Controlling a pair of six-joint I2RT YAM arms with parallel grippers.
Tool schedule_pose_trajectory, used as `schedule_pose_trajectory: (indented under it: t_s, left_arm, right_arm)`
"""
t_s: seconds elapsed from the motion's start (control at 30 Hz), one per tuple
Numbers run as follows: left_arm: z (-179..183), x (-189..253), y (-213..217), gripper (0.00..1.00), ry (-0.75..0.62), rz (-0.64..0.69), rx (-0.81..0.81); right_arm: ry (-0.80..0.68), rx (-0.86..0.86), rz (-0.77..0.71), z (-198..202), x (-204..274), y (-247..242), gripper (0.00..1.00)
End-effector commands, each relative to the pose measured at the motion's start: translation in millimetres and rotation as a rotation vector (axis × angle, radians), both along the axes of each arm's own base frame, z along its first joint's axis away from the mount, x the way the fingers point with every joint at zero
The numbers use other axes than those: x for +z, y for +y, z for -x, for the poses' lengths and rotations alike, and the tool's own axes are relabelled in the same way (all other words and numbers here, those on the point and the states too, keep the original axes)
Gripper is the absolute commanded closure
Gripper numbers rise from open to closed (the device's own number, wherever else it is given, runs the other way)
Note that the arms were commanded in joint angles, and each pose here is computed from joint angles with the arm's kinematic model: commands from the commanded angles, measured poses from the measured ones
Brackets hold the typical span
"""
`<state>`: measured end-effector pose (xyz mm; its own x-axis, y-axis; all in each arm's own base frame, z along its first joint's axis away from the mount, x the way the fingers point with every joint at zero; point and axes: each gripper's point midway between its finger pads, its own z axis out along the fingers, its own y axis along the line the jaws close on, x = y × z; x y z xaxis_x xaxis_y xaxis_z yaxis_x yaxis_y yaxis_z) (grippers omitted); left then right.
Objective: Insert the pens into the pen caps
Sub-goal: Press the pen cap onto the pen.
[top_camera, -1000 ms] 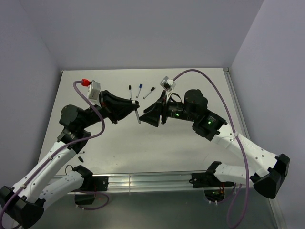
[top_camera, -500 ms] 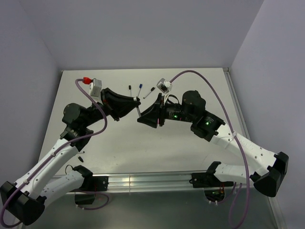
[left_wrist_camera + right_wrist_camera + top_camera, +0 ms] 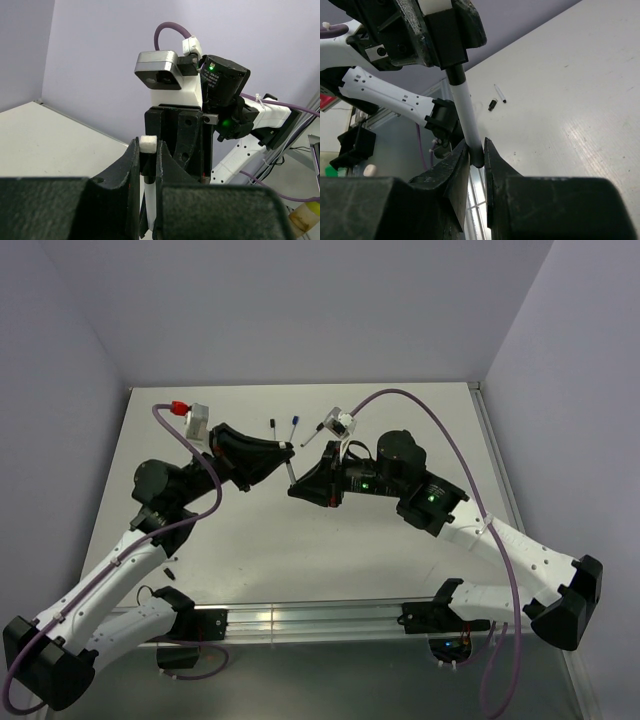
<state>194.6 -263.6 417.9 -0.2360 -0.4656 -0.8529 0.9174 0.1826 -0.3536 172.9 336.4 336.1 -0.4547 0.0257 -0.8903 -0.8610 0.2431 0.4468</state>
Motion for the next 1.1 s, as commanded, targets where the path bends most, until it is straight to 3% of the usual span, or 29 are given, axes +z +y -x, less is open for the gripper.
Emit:
schedule_pose_trajectory:
  t_s: [0.0, 0.33, 1.07]
  left_arm:
    - [11.1, 5.8, 0.0, 1.00, -0.039, 0.022, -0.037]
    - [20.0, -10.8, -5.9, 1.00, -0.013, 0.005, -0.085]
    - [59.8, -24.3, -28.5, 1.00, -0.026, -0.018, -0.312]
  right_arm:
    - [-0.063, -0.057, -0.080, -10.3, 38.0, -0.7, 1.00]
    - [-0.072, -0.050, -0.153, -9.0, 61.0, -7.8, 1.00]
    - [-0.095, 0.183, -0.364, 16.7, 99.1, -30.6, 1.00]
